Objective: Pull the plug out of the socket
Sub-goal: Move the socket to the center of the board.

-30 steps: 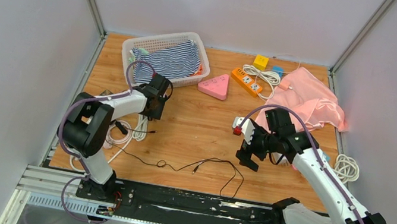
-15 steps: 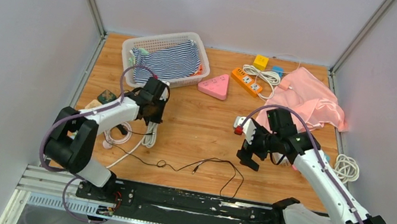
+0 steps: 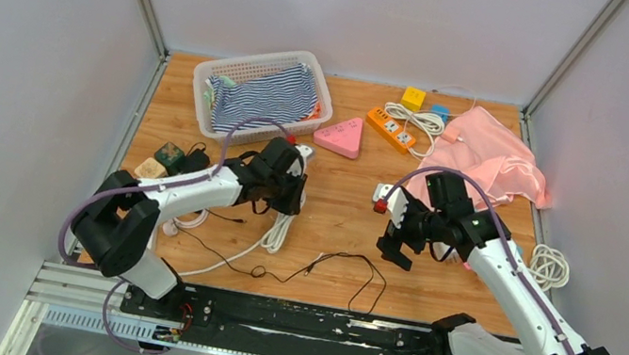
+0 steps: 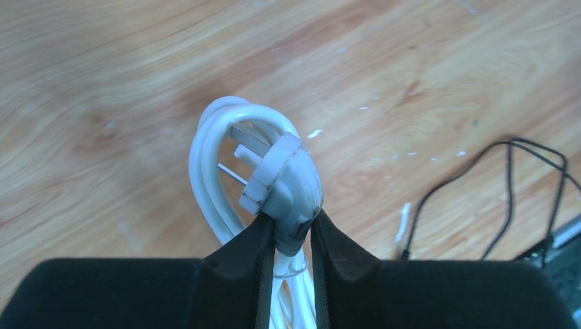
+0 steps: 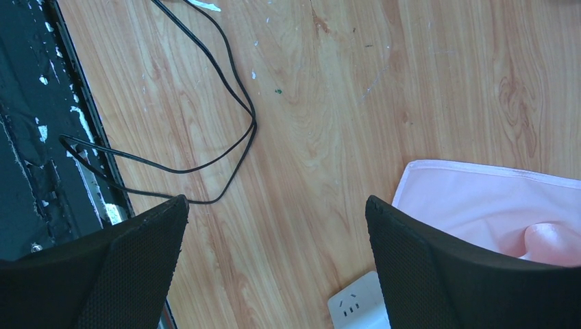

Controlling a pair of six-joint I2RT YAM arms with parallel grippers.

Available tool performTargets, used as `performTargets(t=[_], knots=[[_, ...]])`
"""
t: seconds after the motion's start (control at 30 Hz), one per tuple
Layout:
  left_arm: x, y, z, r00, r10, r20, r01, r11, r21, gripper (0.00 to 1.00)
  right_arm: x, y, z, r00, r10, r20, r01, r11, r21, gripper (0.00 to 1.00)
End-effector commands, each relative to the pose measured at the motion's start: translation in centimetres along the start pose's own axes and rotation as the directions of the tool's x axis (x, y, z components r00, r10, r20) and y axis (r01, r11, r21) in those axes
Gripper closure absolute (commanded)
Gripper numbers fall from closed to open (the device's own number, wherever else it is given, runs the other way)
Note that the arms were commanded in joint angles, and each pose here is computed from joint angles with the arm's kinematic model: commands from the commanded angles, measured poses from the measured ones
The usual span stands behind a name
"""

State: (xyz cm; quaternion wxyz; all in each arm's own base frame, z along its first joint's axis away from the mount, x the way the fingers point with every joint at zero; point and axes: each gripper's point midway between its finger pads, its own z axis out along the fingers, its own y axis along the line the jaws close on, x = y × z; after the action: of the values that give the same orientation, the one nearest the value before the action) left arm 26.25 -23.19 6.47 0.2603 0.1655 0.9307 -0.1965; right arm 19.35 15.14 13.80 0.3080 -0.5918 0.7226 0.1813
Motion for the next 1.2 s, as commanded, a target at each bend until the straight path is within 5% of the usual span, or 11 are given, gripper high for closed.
performTargets(t=[0.0, 0.27, 0.6, 1.17], knots=[[-4.2, -5.3, -0.1, 0.995, 0.015, 0.099, -0.028, 0.990, 0.138, 0.90, -0.2, 0.0, -0.5, 1.000, 0.018, 0.012, -0.018, 1.000, 0.008, 0.00], [-8.7, -11.2, 1.1, 0.985, -0.026, 0.173, -0.028, 0.954, 0.297, 0.91, -0.1, -0.8, -1.2, 0.999, 0.036, 0.015, -0.037, 0.998, 0.050, 0.00], [-12.3, -16.6, 4.5, 0.977, -0.077, 0.201, -0.002, 0.931, 0.365, 0.91, 1.6, -6.0, -5.4, 0.974, 0.219, 0.062, -0.226, 0.910, 0.347, 0.00], [-18.7, -24.2, 7.6, 0.955, -0.132, 0.267, -0.006, 0.888, 0.461, 0.89, 2.7, -8.3, -7.2, 0.964, 0.259, 0.054, -0.250, 0.828, 0.502, 0.00]])
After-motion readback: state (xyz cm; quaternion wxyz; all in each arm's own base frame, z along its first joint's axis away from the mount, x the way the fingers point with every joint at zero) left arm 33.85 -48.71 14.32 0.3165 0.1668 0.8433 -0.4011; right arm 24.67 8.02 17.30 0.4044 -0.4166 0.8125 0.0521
